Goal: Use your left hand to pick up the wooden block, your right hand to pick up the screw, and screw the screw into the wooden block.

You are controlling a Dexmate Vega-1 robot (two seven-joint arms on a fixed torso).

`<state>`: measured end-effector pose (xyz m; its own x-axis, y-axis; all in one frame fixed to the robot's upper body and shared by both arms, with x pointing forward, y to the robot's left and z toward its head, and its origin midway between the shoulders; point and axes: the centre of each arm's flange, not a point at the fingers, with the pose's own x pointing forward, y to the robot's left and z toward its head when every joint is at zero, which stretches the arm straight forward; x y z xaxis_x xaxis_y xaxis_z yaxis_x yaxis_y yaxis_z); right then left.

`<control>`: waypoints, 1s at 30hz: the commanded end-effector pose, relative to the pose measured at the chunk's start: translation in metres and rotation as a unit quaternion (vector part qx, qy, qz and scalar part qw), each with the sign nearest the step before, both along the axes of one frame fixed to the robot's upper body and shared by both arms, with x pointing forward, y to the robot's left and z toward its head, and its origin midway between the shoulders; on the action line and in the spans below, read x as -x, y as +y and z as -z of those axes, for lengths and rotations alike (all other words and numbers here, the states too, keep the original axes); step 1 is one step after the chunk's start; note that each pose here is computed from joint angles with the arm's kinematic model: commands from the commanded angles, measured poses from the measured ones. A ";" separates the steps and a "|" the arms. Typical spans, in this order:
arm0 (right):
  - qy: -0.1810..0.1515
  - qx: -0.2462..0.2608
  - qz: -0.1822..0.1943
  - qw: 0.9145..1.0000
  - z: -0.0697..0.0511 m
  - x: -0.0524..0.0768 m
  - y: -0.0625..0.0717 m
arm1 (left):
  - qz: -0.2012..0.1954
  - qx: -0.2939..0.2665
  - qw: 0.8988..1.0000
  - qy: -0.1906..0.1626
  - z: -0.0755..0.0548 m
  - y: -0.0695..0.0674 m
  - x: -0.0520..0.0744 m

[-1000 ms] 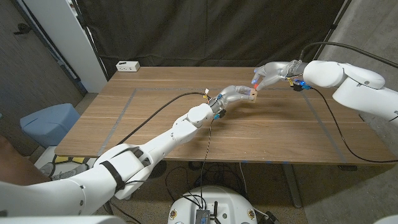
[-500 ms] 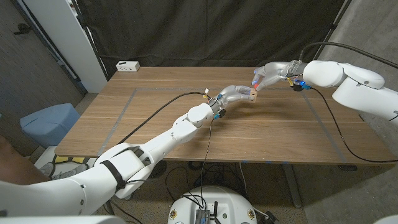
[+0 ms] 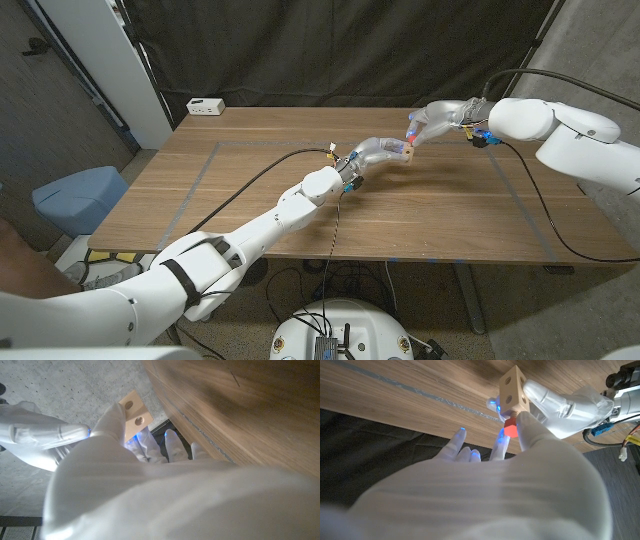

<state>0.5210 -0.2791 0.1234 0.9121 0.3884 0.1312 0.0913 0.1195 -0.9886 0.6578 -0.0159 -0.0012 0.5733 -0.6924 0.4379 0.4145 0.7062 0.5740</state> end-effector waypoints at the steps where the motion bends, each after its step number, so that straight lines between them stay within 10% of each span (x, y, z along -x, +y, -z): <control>1: -0.001 -0.005 -0.001 1.000 0.001 0.002 -0.002 | -0.001 -0.002 1.000 0.001 0.002 -0.002 0.001; 30: -0.004 -0.013 0.001 1.000 0.006 0.003 -0.006 | 0.000 -0.004 1.000 0.002 0.003 -0.006 0.002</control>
<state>0.5178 -0.2844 0.1190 0.9110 0.3860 0.1452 0.0972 0.1412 -0.9852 0.6556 -0.0204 -0.0039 0.5756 -0.6940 0.4325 0.4159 0.7039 0.5758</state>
